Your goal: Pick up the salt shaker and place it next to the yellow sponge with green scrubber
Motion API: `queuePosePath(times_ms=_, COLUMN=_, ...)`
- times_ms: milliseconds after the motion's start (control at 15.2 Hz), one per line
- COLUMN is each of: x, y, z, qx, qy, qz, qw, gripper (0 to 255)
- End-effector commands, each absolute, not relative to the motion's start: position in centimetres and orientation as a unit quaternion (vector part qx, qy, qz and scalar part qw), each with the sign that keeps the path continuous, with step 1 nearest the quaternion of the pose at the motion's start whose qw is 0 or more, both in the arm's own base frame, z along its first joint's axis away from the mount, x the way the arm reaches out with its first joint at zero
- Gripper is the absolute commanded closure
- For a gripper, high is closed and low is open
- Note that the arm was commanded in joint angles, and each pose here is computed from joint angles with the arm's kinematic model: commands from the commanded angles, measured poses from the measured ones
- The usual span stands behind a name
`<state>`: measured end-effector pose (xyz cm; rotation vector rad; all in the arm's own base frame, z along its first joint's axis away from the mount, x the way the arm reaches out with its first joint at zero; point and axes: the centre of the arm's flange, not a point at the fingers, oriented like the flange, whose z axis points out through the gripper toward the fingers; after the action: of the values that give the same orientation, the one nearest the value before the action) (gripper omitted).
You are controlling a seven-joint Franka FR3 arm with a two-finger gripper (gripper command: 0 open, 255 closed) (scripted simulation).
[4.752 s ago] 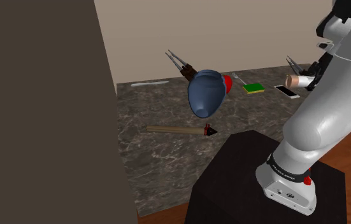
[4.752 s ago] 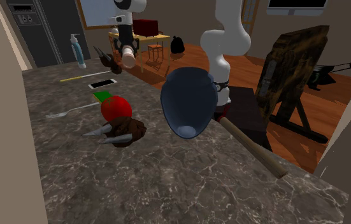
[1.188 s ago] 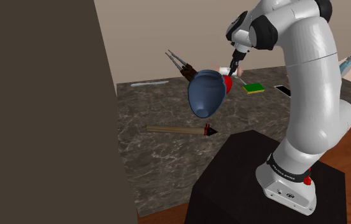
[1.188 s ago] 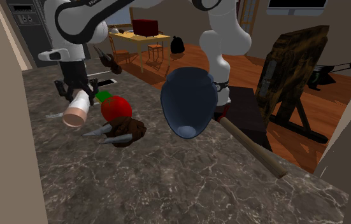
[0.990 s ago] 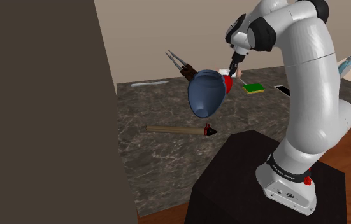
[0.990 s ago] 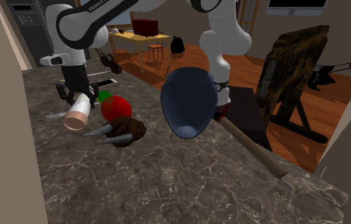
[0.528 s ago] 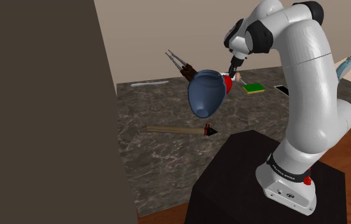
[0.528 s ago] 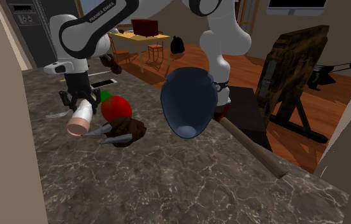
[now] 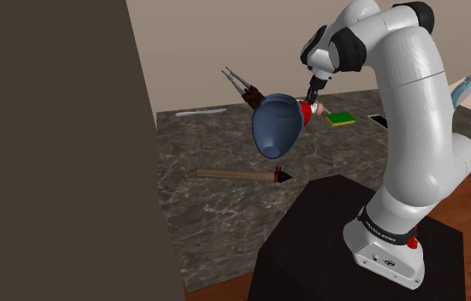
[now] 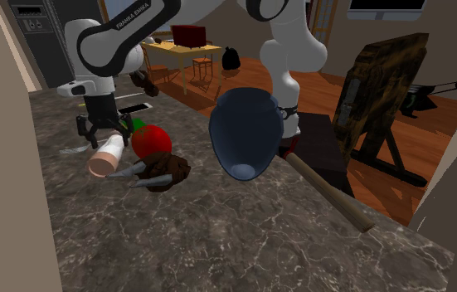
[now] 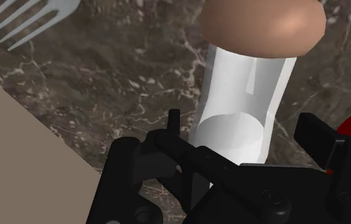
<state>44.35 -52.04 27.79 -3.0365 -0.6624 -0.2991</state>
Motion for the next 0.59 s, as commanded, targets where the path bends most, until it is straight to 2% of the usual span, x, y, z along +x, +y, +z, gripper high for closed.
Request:
queuePosePath(times_ms=0, x=44.4, y=-52.0, z=27.8, qx=-0.972, qy=-0.212, qz=-0.096, qw=0.01, gripper=0)
queuePosePath(times_ms=330, x=43.4, y=-52.3, z=32.7, qx=-0.972, qy=-0.212, qz=-0.096, qw=0.01, gripper=0)
queuePosePath(times_ms=528, x=43.4, y=-52.3, z=32.7, qx=-0.972, qy=-0.212, qz=-0.096, qw=0.01, gripper=0)
